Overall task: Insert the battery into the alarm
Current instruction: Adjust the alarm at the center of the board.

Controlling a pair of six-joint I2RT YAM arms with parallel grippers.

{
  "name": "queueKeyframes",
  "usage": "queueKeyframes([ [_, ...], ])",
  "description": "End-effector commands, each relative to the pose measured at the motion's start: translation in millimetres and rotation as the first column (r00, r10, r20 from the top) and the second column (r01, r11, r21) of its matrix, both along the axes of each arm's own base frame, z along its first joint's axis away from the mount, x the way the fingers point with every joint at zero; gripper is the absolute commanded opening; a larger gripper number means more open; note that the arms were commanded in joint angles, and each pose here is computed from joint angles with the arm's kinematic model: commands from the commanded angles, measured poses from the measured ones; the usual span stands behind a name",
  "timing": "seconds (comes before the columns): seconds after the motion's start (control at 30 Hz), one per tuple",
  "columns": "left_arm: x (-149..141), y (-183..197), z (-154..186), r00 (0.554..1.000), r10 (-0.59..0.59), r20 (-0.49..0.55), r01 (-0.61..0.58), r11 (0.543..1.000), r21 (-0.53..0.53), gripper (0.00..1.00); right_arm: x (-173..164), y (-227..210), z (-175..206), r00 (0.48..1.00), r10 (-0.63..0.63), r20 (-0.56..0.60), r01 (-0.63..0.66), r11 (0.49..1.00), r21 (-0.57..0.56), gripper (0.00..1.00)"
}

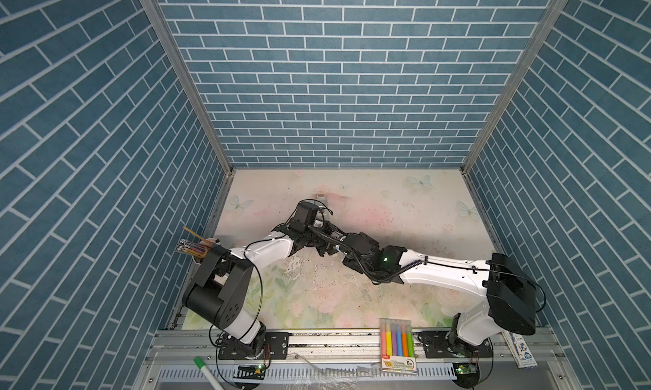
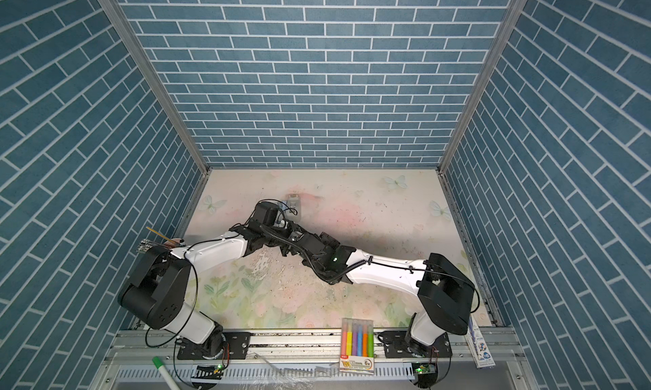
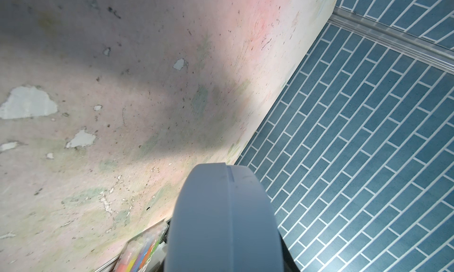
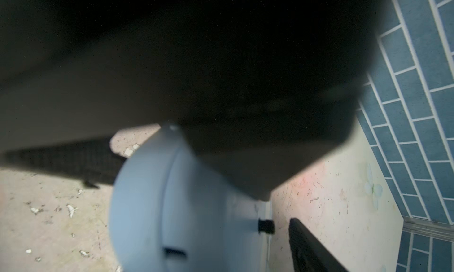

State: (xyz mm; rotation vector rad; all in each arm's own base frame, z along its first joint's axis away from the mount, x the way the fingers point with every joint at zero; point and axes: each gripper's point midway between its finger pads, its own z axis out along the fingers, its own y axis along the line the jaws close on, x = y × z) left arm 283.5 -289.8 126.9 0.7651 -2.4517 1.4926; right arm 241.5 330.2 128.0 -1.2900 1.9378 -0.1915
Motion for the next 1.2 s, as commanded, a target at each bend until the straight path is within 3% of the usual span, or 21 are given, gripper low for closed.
queueKeyframes([
  [0.0, -5.3, -10.2, 12.2, 0.998, -0.061, 0.019, 0.062, 0.997, -0.050, 0.00, 9.7, 7.9, 12.9, 0.997, 0.019, 0.072, -0.018, 1.000, -0.025, 0.65],
  [0.17, -7.6, -9.9, 9.7, 0.998, -0.068, 0.011, 0.068, 0.996, -0.055, 0.00, 8.7, 6.6, 7.1, 0.997, 0.015, 0.077, -0.012, 0.999, -0.039, 0.54],
  [0.27, -8.2, -10.8, 5.9, 0.997, -0.077, 0.000, 0.077, 0.995, -0.058, 0.00, 9.0, 5.7, 10.1, 0.997, 0.009, 0.083, -0.007, 1.000, -0.027, 0.41],
  [0.4, -5.5, -11.2, 0.1, 0.997, -0.074, -0.010, 0.073, 0.996, -0.047, 0.11, 9.7, 5.2, 14.7, 0.996, -0.002, 0.089, 0.003, 1.000, -0.016, 0.29],
  [0.83, 27.6, -9.9, 12.6, 0.997, -0.066, 0.050, 0.068, 0.996, -0.050, 0.53, 3.7, 4.4, 12.9, 0.999, -0.028, 0.033, 0.027, 0.999, 0.040, 0.19],
  [1.17, 68.0, 13.4, 28.5, 0.986, -0.019, 0.168, 0.017, 1.000, 0.014, 0.64, 2.2, -5.9, 13.7, 0.993, -0.102, -0.068, 0.112, 0.979, 0.170, 0.10],
])
